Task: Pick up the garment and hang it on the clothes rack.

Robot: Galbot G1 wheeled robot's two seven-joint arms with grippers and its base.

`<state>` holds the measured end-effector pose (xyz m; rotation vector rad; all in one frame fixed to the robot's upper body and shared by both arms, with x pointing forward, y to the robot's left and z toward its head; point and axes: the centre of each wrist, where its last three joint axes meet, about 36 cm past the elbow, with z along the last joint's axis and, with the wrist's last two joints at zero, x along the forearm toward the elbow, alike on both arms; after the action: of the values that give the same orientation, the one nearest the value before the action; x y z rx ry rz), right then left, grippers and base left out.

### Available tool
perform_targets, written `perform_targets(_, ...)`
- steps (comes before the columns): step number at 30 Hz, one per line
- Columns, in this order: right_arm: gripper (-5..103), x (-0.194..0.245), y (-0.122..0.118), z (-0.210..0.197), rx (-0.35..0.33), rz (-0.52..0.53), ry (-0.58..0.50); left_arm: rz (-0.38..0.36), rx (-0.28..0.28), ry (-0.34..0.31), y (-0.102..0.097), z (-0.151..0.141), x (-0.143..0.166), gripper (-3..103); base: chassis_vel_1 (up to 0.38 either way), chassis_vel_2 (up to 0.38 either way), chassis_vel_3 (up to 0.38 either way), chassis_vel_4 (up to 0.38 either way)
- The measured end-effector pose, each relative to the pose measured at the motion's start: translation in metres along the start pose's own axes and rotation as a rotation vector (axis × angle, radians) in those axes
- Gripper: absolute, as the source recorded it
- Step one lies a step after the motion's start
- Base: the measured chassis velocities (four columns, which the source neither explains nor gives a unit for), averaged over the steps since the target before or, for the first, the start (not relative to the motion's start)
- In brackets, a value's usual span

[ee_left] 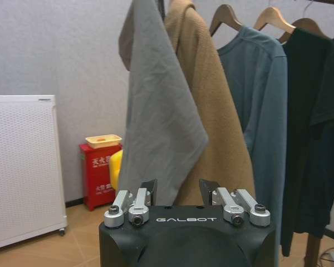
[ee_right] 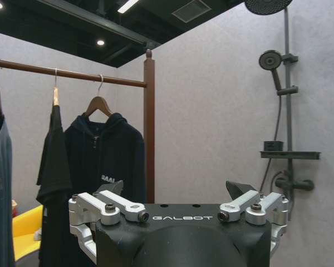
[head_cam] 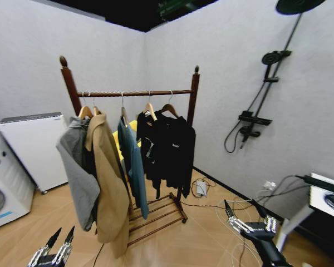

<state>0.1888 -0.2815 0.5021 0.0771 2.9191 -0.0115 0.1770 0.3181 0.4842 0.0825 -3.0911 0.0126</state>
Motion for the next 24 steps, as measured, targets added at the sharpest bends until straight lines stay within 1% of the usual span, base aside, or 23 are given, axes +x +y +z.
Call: perform_targets(24,100,0.0,0.0,0.0,0.0,0.0,0.0,0.0,0.0,0.0,0.0,0.0,0.0,46,-0.115,-0.127,-0.12,-0.122)
